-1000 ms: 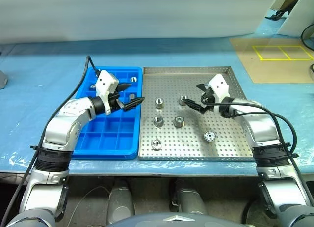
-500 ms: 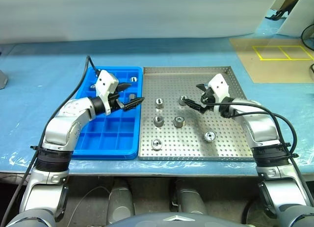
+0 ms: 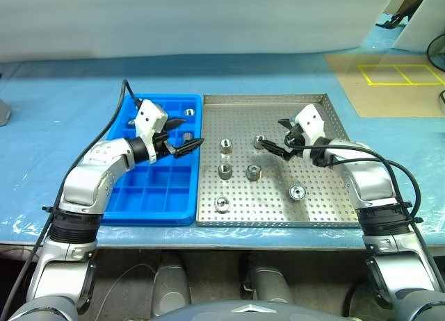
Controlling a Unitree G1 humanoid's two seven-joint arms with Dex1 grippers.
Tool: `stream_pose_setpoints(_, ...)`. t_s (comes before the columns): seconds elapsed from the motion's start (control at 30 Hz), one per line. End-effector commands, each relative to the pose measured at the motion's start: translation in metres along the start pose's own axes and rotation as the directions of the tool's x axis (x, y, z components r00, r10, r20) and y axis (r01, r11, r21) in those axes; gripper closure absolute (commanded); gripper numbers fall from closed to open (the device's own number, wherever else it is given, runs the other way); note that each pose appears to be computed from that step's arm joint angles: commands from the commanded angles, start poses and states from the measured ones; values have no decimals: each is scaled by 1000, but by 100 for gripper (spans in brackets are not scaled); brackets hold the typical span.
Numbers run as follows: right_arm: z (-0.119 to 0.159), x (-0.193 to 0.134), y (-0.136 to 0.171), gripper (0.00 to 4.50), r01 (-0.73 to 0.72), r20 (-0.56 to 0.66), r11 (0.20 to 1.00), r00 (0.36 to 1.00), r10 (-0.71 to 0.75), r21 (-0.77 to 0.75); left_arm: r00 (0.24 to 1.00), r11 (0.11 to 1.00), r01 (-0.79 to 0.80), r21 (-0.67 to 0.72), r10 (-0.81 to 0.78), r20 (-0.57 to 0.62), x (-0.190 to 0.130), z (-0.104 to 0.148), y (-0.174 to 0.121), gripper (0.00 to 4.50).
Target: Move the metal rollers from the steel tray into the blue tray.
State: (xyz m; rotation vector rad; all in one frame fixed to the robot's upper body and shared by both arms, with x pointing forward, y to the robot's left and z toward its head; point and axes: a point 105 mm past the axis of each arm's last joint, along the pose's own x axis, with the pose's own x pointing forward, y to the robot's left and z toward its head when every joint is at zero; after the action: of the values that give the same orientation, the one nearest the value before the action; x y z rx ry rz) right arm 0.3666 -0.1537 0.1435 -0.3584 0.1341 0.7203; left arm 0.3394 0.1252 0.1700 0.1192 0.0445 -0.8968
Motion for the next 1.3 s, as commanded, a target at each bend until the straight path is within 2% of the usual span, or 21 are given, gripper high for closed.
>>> stream_pose_setpoints(0.03, 16, -3, -1, 0, 1, 51, 999, 999, 1, -32, 999, 998, 36, 48, -38, 30, 7, 12, -6, 1)
stream_pose_setpoints(0.23, 18, -9, -10, 0, 30, 48, 998, 998, -28, -48, 988, 979, 144, 147, -151, 36, 53, 29, -19, 1)
stream_pose_setpoints(0.33, 18, -14, -14, 0, 50, 44, 997, 998, -48, -52, 984, 963, 173, 208, -176, 0, 71, 36, -12, 1)
stream_pose_setpoints(0.4, 16, -17, -14, 0, 65, 43, 997, 997, -63, -48, 983, 948, 182, 260, -171, -65, 81, 36, 0, 1)
stream_pose_setpoints(0.5, 10, -22, -13, 0, 93, 37, 995, 995, -92, -34, 949, 907, 243, 343, -148, -279, 90, 16, 20, 1)
stream_pose_setpoints(0.63, 3, -29, -9, 0, 123, 28, 992, 992, -122, -13, 866, 827, 424, 370, -250, -432, 92, 11, 19, 1)
stream_pose_setpoints(0.73, -2, -34, -7, 0, 145, 23, 989, 989, -145, 6, 814, 814, 516, 268, -368, -450, 93, 23, 10, 1)
stream_pose_setpoints(0.87, -10, -38, -3, 0, 179, 9, 984, 984, -179, 23, 735, 786, 580, 214, -392, -553, 97, 15, 4, 1)
stream_pose_setpoints(1.07, -20, -43, 5, 0, 208, -13, 977, 978, -208, 49, 685, 727, 622, 290, -327, -651, 104, -6, 0, 1)
stream_pose_setpoints(1.3, -22, -44, 7, 0, 233, -15, 971, 972, -233, 54, 725, 749, 550, 370, -209, -656, 114, -26, 6, 1)
